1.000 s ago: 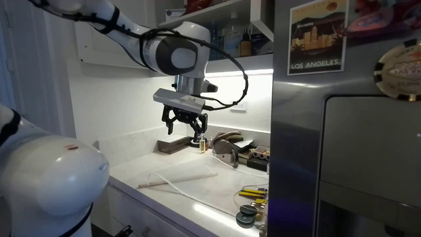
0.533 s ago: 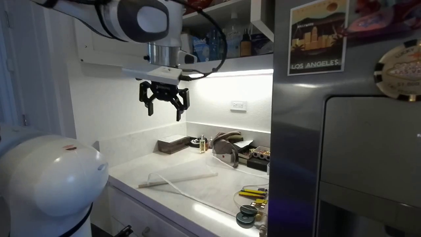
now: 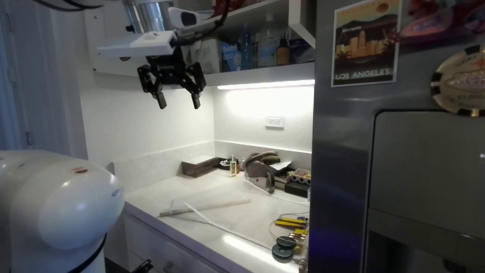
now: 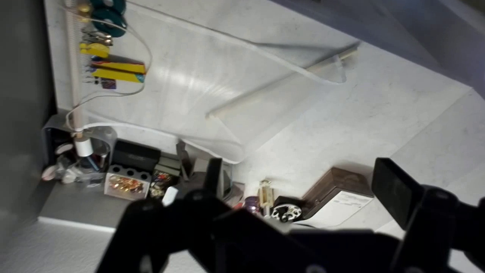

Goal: Close the right cabinet door then hang the white net on the hanger on the side of the fridge

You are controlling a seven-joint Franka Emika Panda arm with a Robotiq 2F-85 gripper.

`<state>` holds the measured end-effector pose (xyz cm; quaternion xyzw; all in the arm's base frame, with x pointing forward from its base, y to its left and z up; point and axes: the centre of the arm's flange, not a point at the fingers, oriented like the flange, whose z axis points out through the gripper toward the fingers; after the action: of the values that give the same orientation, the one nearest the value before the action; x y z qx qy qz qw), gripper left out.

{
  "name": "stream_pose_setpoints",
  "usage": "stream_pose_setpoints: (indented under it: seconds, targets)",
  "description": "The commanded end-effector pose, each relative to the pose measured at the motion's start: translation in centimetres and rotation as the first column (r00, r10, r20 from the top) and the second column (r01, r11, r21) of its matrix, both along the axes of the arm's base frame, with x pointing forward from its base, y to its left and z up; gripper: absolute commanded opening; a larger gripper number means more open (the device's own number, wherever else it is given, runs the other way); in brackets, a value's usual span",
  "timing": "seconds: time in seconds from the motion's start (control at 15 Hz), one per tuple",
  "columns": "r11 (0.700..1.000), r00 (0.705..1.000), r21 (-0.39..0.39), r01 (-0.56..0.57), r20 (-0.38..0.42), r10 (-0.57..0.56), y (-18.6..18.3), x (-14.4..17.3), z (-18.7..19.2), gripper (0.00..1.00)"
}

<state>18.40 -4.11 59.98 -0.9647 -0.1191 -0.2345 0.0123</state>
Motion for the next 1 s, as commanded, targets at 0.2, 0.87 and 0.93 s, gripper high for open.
stream_pose_setpoints:
  seconds: [0.2, 0.87, 0.93]
  targets:
    - [0.967, 0.968, -0.157, 0.200, 0.181, -0.171, -0.8, -4.4, 3.2, 1.00]
    - [0.873, 0.841, -0.170, 0.457, 0.402, -0.362, -5.2, -5.8, 6.5, 1.00]
    - [0.866, 0.831, -0.168, 0.471, 0.414, -0.372, -5.6, -6.2, 6.9, 1.00]
